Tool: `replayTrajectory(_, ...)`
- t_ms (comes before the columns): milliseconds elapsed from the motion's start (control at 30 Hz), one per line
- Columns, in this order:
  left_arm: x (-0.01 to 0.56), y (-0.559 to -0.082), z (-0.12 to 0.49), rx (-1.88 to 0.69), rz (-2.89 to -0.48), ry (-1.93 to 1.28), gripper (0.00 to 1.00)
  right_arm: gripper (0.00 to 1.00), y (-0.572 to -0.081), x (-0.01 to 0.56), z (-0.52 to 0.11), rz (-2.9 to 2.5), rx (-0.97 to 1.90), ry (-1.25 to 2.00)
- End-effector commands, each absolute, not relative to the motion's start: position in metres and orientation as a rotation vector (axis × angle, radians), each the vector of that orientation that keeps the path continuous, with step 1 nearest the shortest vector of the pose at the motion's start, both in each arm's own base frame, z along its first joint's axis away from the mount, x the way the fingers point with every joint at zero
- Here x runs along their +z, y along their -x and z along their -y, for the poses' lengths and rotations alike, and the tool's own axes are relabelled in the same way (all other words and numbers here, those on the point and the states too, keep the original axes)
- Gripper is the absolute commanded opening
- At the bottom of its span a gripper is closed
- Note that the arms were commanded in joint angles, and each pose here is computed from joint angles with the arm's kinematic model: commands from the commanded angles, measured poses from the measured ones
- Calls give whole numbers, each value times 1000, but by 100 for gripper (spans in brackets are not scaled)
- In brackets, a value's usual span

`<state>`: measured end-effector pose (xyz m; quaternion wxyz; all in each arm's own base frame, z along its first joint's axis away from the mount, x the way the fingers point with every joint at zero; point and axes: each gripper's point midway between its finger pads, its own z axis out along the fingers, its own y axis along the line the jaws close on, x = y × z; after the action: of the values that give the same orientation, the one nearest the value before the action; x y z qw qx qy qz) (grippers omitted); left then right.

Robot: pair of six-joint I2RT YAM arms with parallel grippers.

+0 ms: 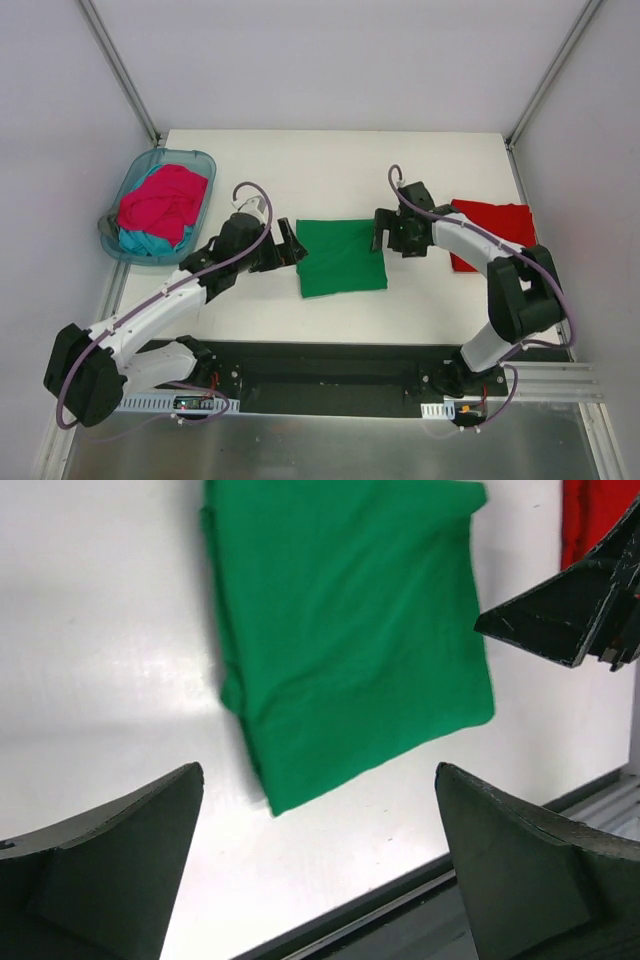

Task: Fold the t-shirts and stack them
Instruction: Put the neatly folded tshirt into the corner of the board with the right arm

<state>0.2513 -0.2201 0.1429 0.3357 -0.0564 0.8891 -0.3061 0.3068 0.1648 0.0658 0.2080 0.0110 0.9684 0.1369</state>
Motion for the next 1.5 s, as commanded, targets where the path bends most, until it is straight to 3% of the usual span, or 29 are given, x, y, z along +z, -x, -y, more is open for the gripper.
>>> replayTrajectory(0,109,-231,178,-605,-2396,218,99,93,-317,57,-180,-2704,362,-38)
replayTrajectory(100,100,-221,170,-590,-2411,235,99,91,-316,45,-189,-2736,333,-4)
replayTrajectory(267,89,-214,161,-543,-2443,255,99,77,-313,26,-199,-2787,282,26)
replayTrajectory(433,89,-214,157,-521,-2448,256,99,62,-302,4,-194,-2835,58,65)
replayTrajectory(567,90,-215,155,-506,-2443,262,99,42,-291,-13,-198,-2862,13,90)
replayTrajectory(600,89,-215,154,-501,-2445,260,99,32,-290,-16,-201,-2861,24,111)
replayTrajectory(633,89,-215,153,-498,-2444,261,99,9,-291,-18,-206,-2845,44,151)
replayTrajectory(667,89,-215,153,-491,-2444,261,99,0,-292,-18,-208,-2827,50,189)
replayTrajectory(767,91,-216,149,-469,-2436,261,99,1,-297,-10,-203,-2779,9,301)
replayTrajectory(967,87,-214,140,-429,-2428,286,99,0,-319,43,-148,-2606,-375,390)
replayTrajectory(1467,78,-210,127,-362,-2433,311,99,1,-351,147,-28,-2296,-1009,306)
